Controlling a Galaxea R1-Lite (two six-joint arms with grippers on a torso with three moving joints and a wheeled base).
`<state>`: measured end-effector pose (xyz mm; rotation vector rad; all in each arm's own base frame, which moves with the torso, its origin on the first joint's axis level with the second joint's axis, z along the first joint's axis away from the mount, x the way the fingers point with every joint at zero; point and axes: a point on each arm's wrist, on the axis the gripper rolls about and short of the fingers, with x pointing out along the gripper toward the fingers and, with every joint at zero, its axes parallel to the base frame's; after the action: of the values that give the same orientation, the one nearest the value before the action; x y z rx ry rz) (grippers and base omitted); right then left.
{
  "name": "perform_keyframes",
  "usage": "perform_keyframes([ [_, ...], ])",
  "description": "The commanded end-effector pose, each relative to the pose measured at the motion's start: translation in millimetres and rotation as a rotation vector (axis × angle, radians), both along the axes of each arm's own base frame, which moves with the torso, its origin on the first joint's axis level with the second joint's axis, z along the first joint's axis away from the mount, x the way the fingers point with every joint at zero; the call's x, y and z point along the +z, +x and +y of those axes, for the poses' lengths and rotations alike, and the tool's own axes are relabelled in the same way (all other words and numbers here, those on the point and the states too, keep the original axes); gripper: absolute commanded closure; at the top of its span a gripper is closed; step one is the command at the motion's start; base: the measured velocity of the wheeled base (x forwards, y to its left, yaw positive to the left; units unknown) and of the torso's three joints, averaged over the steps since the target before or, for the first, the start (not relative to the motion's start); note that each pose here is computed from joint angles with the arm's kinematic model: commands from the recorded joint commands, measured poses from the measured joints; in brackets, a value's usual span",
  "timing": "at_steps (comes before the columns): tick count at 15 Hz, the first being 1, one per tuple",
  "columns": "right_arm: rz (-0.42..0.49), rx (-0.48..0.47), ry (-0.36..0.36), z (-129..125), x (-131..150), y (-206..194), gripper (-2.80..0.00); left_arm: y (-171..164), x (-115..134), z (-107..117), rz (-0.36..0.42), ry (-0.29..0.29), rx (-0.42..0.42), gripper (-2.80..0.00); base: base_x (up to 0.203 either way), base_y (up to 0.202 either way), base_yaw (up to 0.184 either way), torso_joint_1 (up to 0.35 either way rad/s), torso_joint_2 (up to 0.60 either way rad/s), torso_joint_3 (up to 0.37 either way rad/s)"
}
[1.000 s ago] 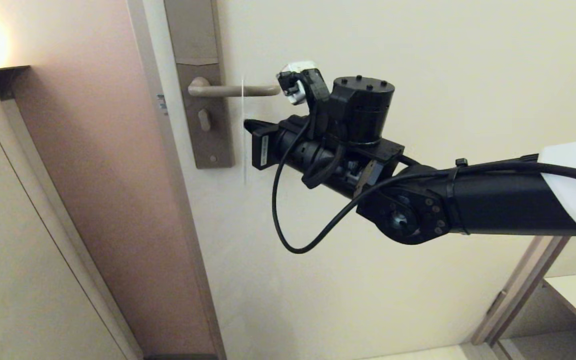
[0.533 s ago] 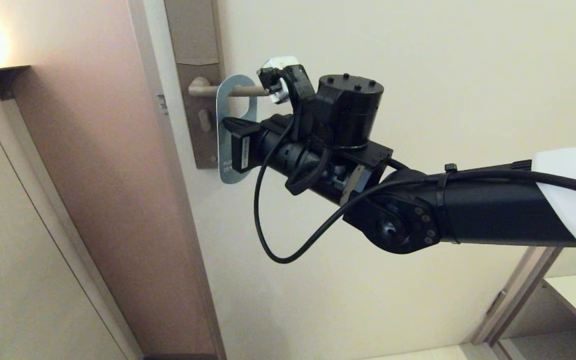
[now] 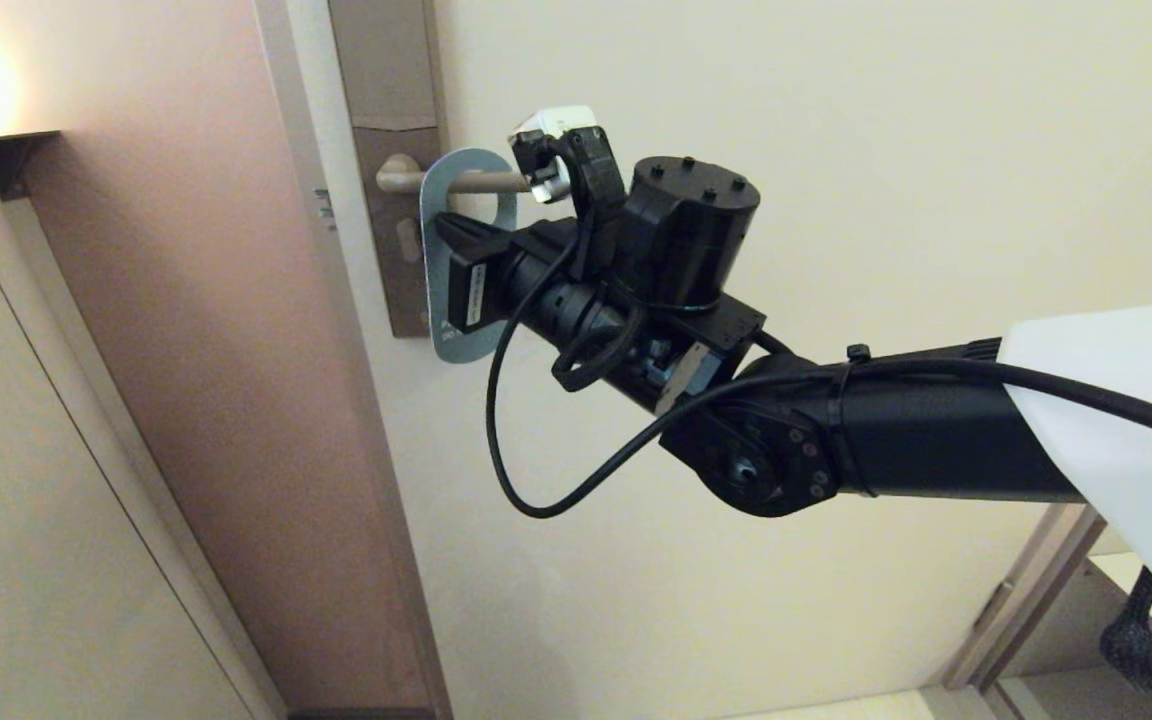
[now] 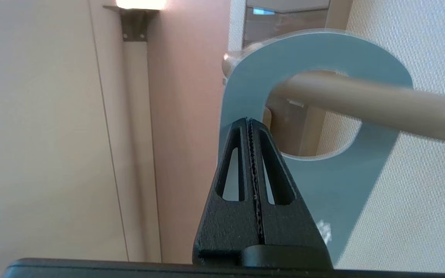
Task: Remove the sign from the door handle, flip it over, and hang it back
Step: Hang the sign back with the other side facing out
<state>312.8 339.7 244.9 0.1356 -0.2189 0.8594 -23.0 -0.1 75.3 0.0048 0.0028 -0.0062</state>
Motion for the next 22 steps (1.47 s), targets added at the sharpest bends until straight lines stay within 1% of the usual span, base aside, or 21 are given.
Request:
perform_keyframes([
  [1, 0.009, -0.016, -0.004, 1, -5, 1, 0.0, 0, 0, 0, 0.002, 0.001, 0.0, 0.0, 0.0, 0.0, 0.0, 0.0, 0.0, 0.0],
  [4, 0.03, -0.051, -0.014, 0, -11, 1, 0.0, 0, 0, 0, 0.002, 0.0, 0.0, 0.0, 0.0, 0.0, 0.0, 0.0, 0.0, 0.0],
  [9, 0.047, -0.14, -0.001, 1, -23, 7, 0.0, 0, 0, 0, 0.002, 0.0, 0.0, 0.0, 0.0, 0.0, 0.0, 0.0, 0.0, 0.0],
  [11, 0.055, -0.155, -0.004, 2, -27, 9, 0.0, 0, 0, 0, 0.002, 0.0, 0.0, 0.0, 0.0, 0.0, 0.0, 0.0, 0.0, 0.0],
  [14, 0.059, -0.154, -0.009, 4, -29, 8, 0.0, 0, 0, 0, 0.002, 0.0, 0.0, 0.0, 0.0, 0.0, 0.0, 0.0, 0.0, 0.0],
  [19, 0.06, -0.117, -0.005, 15, -28, -4, 0.0, 0, 0, 0, 0.002, 0.0, 0.0, 0.0, 0.0, 0.0, 0.0, 0.0, 0.0, 0.0],
  [22, 0.042, -0.1, 0.016, 20, -26, -10, 0.0, 0, 0, 0, 0.002, 0.001, 0.0, 0.0, 0.0, 0.0, 0.0, 0.0, 0.0, 0.0],
])
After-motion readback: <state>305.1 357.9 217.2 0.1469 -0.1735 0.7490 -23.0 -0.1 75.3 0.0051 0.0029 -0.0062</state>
